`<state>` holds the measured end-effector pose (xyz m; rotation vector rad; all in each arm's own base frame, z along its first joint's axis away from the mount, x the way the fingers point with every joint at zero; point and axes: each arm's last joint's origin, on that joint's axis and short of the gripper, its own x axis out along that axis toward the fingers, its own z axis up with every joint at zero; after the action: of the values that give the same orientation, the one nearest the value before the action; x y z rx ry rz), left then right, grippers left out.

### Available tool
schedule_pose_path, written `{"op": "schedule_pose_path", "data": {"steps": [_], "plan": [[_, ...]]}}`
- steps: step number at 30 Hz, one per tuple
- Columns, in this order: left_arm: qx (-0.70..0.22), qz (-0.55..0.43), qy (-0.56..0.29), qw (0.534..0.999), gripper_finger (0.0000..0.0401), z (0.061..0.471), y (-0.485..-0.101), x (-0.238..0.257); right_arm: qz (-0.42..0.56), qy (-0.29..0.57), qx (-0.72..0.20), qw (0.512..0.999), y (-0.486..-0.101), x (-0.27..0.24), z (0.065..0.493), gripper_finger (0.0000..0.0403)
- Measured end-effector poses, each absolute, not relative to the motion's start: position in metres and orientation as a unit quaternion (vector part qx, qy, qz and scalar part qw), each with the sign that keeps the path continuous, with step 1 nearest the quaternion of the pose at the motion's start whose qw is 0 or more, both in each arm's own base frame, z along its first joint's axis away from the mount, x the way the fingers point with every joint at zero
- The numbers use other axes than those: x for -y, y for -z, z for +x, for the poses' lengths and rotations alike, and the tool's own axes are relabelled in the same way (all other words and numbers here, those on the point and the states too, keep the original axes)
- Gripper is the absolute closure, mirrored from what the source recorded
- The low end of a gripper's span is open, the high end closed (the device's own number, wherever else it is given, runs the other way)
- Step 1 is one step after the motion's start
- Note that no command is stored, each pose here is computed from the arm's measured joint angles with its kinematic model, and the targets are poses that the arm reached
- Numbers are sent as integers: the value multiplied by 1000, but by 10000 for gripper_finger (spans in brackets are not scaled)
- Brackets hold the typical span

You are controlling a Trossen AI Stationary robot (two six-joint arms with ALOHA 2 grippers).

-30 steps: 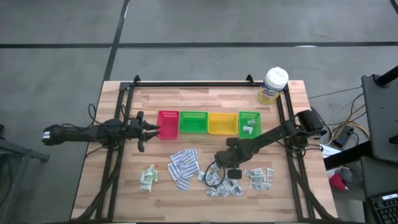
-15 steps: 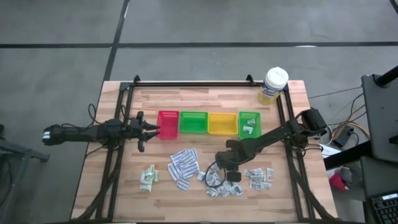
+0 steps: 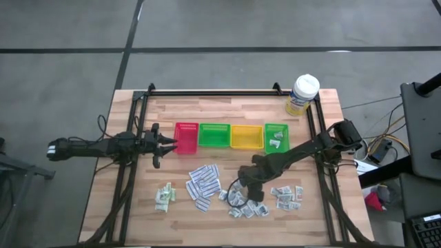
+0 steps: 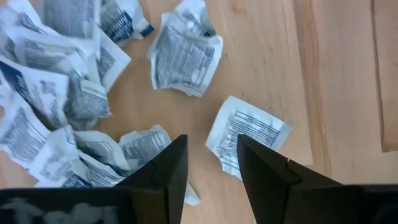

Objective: Pick & Place First Aid Supplies
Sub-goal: Put the blue alcohol pad into the right green bin

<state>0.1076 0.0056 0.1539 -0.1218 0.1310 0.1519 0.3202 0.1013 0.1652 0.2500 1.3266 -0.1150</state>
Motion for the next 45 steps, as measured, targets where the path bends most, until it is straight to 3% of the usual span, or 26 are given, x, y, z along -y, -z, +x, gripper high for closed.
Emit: {"op": "schedule_pose_path", "data": {"steps": [14,45], "plan": [[-67,-46,-75,994,288,108,-154,-6,113,74,-645,752,-160,-105,327,273],[-70,-46,-74,994,288,107,-153,-6,138,97,-630,758,-162,-109,329,280]]}}
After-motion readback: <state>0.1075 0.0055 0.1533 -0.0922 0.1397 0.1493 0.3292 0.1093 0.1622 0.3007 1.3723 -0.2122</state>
